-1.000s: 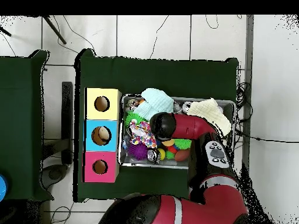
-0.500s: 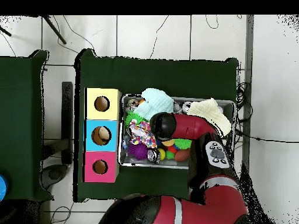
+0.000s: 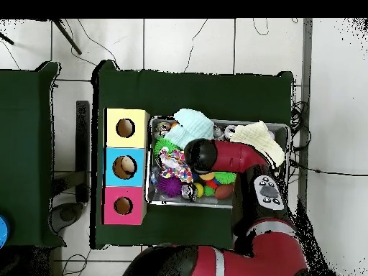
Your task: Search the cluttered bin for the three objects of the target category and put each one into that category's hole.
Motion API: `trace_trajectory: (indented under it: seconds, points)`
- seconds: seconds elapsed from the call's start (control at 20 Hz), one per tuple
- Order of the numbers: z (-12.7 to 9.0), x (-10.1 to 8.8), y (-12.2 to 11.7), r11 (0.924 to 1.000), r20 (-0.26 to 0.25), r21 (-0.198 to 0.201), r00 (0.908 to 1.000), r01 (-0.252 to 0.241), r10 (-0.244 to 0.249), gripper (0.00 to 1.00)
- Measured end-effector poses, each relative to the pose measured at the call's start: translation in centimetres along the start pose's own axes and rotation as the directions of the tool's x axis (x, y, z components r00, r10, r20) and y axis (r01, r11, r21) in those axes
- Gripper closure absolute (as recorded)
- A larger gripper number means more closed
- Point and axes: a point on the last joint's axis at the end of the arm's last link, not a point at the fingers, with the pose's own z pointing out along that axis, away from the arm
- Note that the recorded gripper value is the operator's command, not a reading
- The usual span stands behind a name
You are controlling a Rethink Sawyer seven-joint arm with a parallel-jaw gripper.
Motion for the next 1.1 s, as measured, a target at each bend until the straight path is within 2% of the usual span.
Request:
trace_trajectory:
  seconds: [0.6,1.1]
  points:
    - [-2.0,1.4,-0.2,1.0000,-0.006,-0.002,1.0000,-0.006,0.006,1.00]
    - [-2.5,3.0,-1.6,0.9994,0.003,-0.008,0.9994,-0.034,0.034,1.00]
